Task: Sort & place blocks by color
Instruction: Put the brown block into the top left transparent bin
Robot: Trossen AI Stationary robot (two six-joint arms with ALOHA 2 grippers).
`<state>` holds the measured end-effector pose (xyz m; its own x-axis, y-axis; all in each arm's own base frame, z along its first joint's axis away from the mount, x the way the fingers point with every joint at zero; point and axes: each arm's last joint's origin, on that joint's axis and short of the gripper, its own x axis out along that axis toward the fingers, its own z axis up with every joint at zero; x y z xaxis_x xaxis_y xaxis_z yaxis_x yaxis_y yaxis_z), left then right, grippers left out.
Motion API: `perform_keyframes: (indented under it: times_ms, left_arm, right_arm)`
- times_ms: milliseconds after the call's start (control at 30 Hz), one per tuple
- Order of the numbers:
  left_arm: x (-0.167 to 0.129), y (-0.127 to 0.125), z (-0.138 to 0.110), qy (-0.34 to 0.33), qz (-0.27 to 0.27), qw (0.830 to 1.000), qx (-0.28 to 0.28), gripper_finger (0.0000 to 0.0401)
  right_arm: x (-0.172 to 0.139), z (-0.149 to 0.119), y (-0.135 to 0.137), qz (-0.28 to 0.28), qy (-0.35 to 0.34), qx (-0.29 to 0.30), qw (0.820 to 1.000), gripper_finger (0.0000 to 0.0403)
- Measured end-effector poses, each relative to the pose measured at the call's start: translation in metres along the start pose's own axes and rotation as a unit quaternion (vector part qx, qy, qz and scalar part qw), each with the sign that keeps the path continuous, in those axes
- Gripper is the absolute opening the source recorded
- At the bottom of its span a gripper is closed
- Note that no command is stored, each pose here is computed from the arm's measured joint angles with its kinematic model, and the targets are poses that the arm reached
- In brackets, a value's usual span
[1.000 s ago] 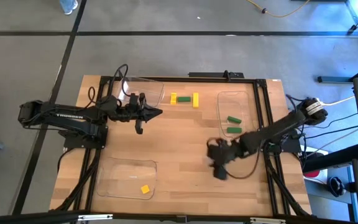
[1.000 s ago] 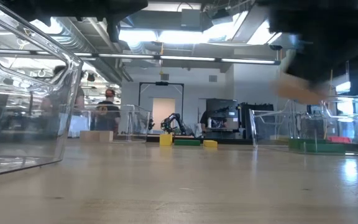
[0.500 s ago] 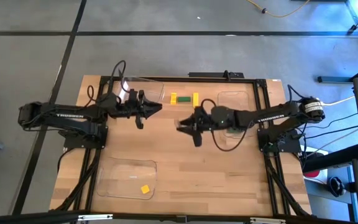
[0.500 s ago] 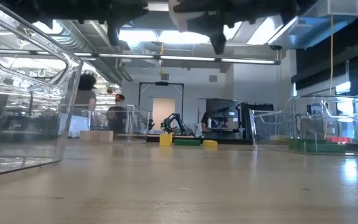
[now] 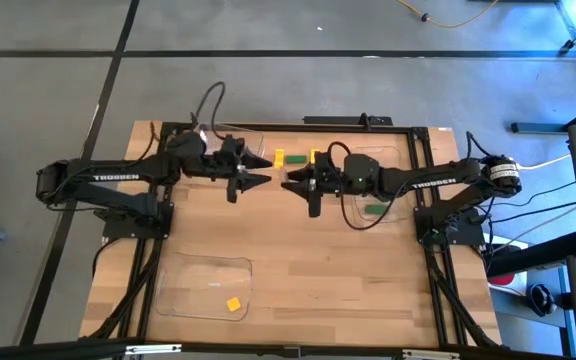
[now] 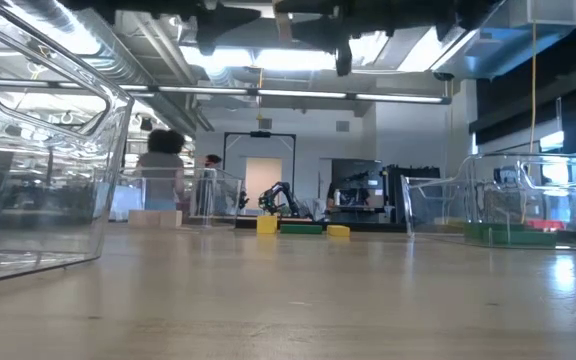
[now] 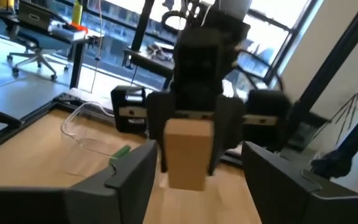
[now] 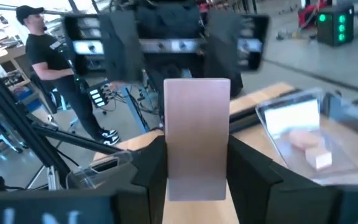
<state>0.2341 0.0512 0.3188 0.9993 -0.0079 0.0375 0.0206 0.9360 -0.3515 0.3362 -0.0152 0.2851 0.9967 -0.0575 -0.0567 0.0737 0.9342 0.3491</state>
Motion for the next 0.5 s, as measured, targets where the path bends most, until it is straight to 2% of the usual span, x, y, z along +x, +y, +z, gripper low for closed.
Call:
perform_keyframes:
  times_ms: [333, 500]
  left_arm:
    - [0.021, 0.005, 0.0, 0.014, 0.007, 1.0, 0.0, 0.0229]
    - [0.027, -0.002, -0.003, 0.013, -0.022, 1.0, 0.003, 0.0228]
  right_arm:
    - [0.002, 0.009, 0.004, 0.006, -0.007, -0.023, 1.0, 0.0129]
    - [0.002, 0.01, 0.002, 0.006, -0.006, -0.024, 1.0, 0.0129]
